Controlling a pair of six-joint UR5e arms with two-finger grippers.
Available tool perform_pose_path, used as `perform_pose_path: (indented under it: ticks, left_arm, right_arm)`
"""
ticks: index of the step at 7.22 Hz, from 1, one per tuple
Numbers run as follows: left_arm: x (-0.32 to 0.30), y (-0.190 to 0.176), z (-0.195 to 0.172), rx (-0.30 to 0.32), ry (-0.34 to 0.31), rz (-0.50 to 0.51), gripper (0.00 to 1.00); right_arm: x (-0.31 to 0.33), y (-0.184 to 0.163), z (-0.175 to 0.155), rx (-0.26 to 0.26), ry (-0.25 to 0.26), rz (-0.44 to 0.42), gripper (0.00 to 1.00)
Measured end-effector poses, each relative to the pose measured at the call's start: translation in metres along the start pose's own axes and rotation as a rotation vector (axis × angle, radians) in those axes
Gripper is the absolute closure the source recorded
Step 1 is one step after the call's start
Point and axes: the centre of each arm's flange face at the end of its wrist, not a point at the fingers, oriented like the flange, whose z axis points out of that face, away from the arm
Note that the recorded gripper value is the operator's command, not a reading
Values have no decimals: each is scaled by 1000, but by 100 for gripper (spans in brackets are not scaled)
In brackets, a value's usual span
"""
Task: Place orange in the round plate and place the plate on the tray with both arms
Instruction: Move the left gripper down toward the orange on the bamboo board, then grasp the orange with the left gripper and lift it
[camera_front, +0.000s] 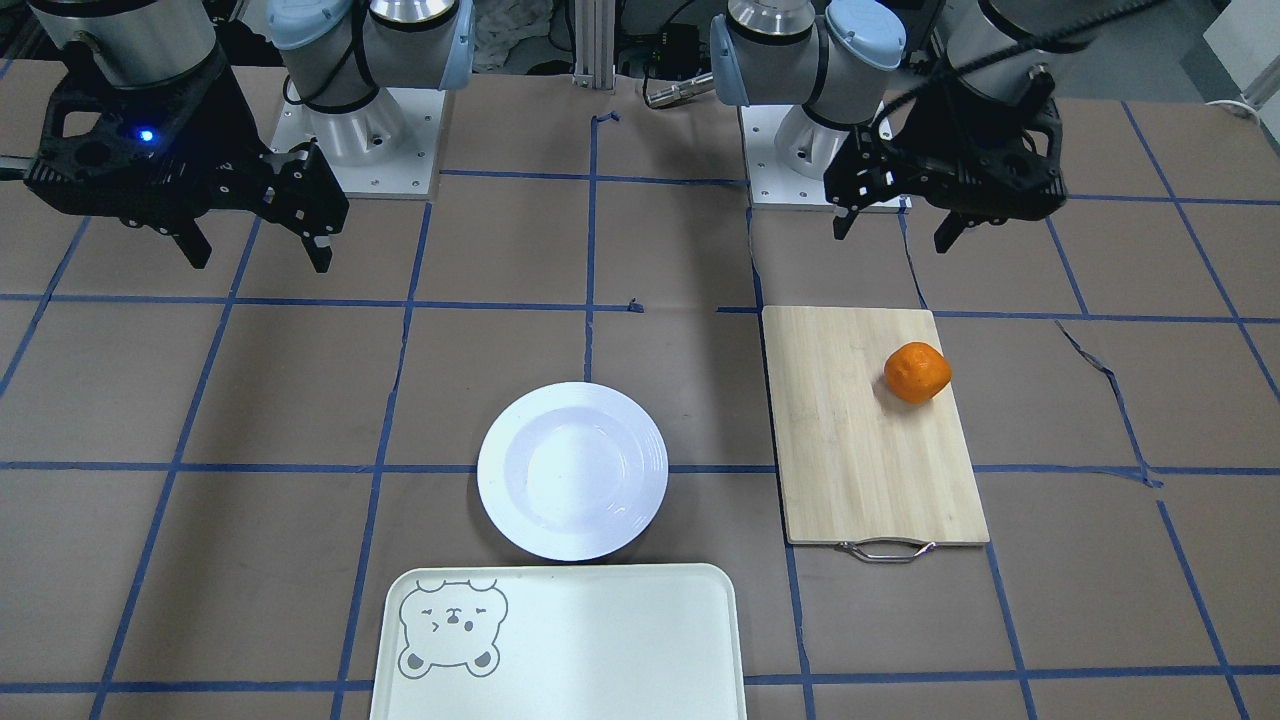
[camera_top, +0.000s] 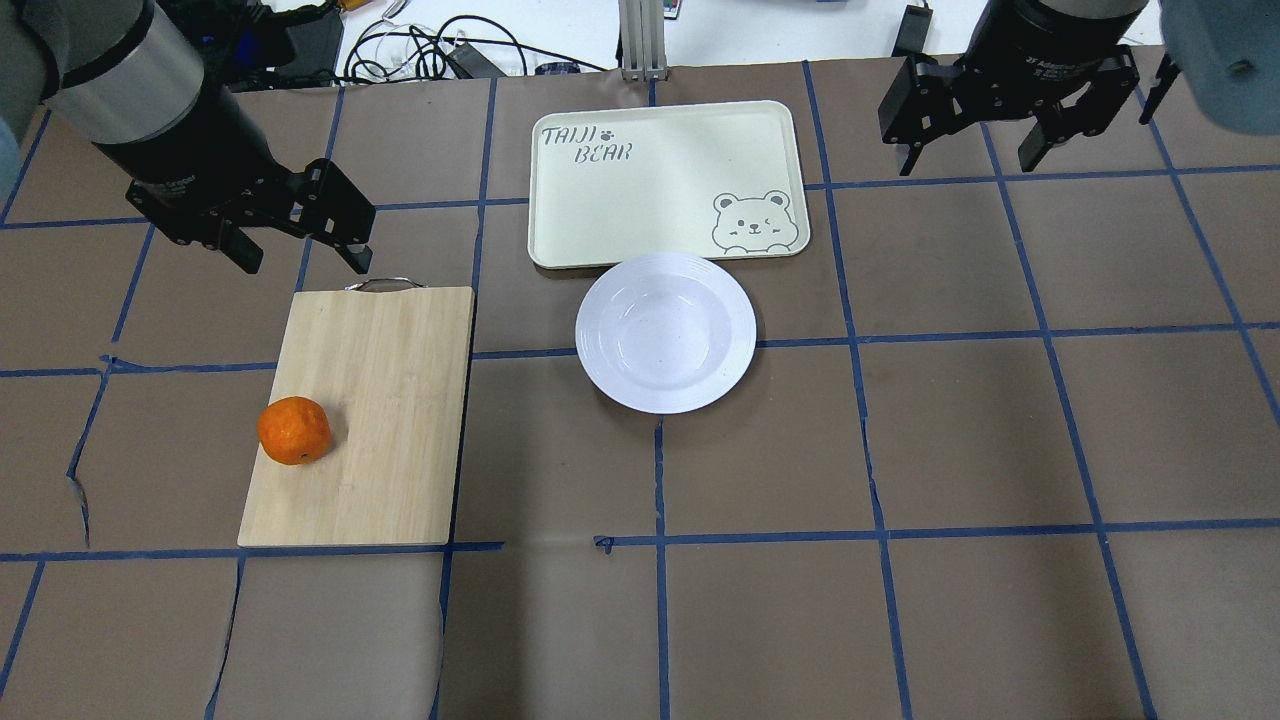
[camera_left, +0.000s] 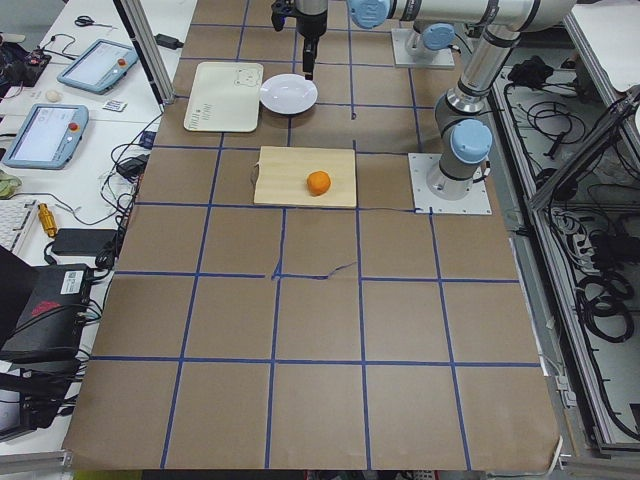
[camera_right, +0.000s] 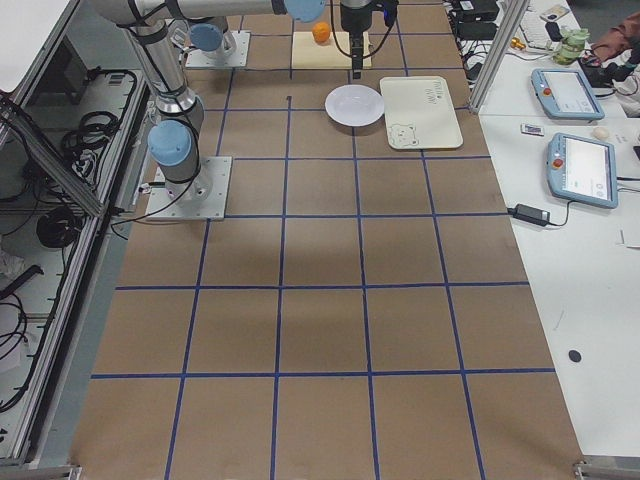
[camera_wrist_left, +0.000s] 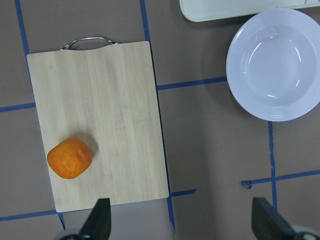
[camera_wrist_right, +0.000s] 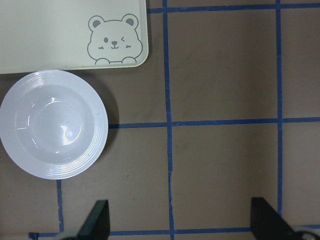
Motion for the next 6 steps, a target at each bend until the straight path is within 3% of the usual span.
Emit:
perform_pose_path:
  ticks: [1, 3, 6]
  left_arm:
    - [-31, -6, 26, -45, 5, -56, 0]
    - [-90, -6, 85, -137, -82, -119, 0]
    - [-132, -1, 169, -158, -127, -119, 2]
  right_arm:
    - [0, 0, -1, 2, -5, 1, 0]
    - [1, 1, -2, 0, 5, 0, 0]
    - [1, 1, 1, -10, 10, 1, 0]
